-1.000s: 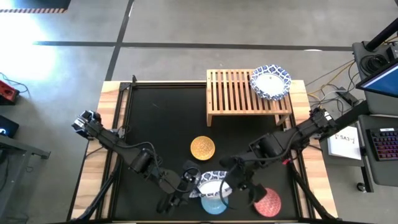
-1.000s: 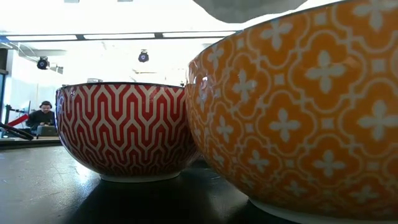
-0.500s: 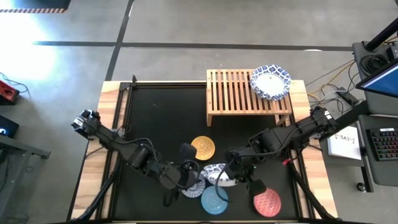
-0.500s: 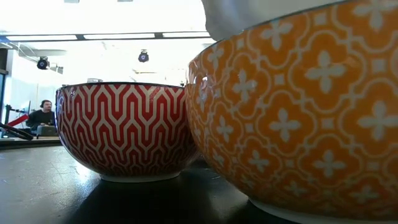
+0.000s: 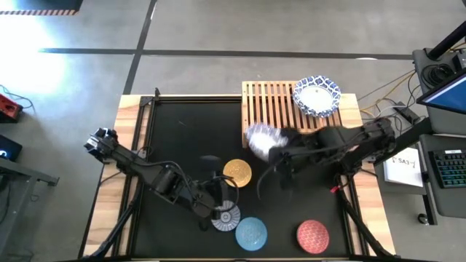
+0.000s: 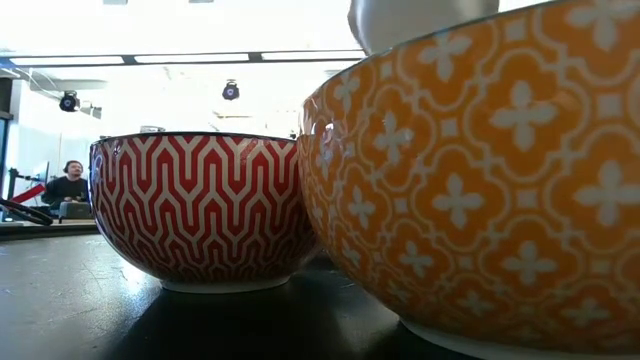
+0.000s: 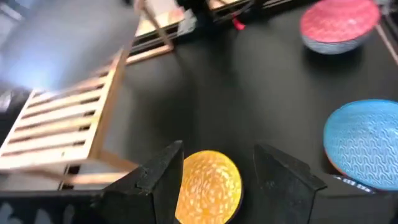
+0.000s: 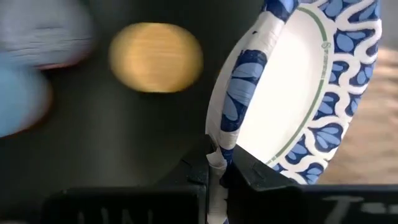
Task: Place and stack bowls onto a shelf
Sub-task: Stack the white bowl on top of the other white bowl on the shelf
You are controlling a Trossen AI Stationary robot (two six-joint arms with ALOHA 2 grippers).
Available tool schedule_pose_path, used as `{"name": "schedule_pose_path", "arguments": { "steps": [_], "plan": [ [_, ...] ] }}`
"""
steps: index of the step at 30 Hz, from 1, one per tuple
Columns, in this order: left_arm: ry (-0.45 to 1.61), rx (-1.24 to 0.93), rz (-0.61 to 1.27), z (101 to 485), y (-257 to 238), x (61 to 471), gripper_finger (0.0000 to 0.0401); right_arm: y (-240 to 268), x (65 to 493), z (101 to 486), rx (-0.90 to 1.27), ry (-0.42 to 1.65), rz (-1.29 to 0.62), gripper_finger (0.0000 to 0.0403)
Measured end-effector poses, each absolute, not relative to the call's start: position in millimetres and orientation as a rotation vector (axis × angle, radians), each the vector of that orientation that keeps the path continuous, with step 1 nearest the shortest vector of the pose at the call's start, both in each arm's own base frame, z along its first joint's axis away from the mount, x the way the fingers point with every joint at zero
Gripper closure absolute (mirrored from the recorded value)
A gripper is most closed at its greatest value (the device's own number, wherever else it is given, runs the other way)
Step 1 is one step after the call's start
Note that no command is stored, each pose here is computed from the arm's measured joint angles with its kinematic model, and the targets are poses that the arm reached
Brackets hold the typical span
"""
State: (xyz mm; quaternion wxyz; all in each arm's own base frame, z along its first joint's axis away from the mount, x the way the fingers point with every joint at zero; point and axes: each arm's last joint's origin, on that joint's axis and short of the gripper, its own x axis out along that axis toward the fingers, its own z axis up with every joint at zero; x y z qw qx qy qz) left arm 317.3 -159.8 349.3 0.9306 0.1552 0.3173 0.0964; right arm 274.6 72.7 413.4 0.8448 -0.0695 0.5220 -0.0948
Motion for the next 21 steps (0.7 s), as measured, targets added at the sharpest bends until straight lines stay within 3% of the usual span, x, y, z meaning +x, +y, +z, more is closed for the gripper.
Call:
{"name": "schedule_pose_path", "arguments": {
  "steps": [3, 12, 21],
  "plan": [
    [0.665, 0.298, 0.266, 347, -157, 314, 0.0223, 53, 273, 420, -0.161, 1.073, -0.415, 0.0390],
    [0.712, 0.288, 0.352, 342, -152, 309, 0.0223, -19, 268, 429, 0.013, 1.052, -0.673, 0.0390],
    [0.731, 0.292, 0.360, 340, -151, 307, 0.0223, -81, 256, 428, 0.055, 1.102, -0.834, 0.0390]
  ]
}}
